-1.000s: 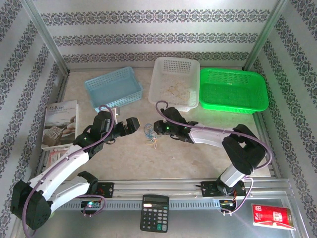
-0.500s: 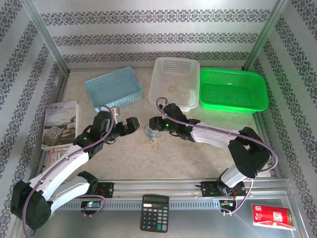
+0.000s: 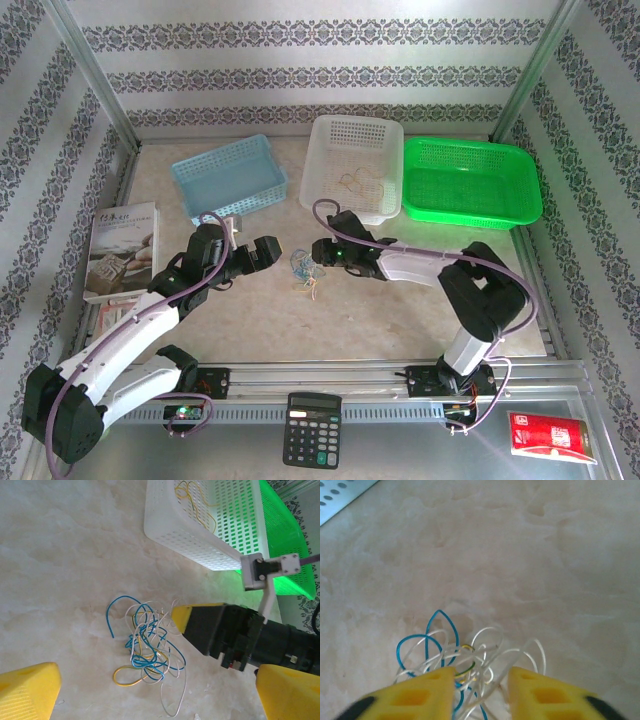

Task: Untangle the cables

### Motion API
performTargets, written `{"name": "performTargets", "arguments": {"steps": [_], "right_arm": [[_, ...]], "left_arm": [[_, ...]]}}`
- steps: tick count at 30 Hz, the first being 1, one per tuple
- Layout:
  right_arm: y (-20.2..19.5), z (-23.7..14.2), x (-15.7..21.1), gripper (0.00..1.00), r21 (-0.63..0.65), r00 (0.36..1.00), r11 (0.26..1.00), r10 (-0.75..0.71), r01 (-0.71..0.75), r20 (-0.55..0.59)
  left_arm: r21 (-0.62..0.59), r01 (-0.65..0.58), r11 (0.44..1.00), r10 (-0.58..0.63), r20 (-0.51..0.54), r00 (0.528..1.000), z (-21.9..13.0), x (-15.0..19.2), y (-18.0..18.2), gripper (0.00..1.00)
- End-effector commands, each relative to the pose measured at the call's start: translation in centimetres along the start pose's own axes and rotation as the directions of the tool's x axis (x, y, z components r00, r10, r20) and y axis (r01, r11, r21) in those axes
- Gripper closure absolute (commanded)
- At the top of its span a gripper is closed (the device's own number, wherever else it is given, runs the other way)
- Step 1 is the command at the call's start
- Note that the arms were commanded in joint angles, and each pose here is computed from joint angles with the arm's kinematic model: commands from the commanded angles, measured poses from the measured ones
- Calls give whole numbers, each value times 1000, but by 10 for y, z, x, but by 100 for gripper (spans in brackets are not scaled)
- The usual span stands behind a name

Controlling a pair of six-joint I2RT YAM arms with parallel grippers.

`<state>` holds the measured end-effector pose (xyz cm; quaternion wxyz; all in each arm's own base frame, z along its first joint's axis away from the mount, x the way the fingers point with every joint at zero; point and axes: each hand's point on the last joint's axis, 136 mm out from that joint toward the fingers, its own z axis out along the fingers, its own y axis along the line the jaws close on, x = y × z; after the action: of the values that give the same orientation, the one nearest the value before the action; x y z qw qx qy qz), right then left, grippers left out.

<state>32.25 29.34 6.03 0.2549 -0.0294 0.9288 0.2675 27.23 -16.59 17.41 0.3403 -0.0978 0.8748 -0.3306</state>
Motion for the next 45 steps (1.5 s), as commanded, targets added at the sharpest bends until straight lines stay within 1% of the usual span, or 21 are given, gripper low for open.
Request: {"name": "performTargets", "arguments": {"steps": [1, 3, 4, 15, 25, 27, 34, 41, 45], "right_arm": [[15, 2, -12, 84, -39, 1000, 999, 2, -2, 14], [22, -2, -13, 97, -56, 1000, 998, -8, 9, 19], [26, -5, -13, 100, -65, 1000, 998, -17, 19, 22], [85, -67, -23, 100, -197, 989, 975, -76, 101, 130], [111, -109, -27, 100, -324, 974, 938, -50, 121, 220], [110, -112, -29, 100, -324, 972, 938, -49, 124, 230], [109, -114, -27, 100, -326, 972, 937, -47, 122, 229], [127, -140, -44, 100, -368, 960, 918, -41, 146, 278], [138, -149, -52, 100, -387, 957, 907, -51, 164, 287]], "left_arm": [[33, 17, 999, -17, 22, 1000, -5, -10, -10, 0], [34, 18, 999, -19, 25, 1000, -5, -10, -10, 0], [33, 19, 999, -20, 24, 1000, -5, -10, -9, 0], [23, 23, 999, -24, 24, 999, -4, -6, -4, 0], [23, 30, 999, -30, 18, 999, 0, -4, -1, 0], [35, 30, 999, -30, 15, 999, 2, -3, -3, 0], [87, -20, 996, 19, 20, 1000, 6, -4, -10, 0], [115, -131, 985, 135, -29, 990, 15, 12, -7, 0], [132, -148, 980, 155, -40, 987, 20, 22, 0, 7]]}}
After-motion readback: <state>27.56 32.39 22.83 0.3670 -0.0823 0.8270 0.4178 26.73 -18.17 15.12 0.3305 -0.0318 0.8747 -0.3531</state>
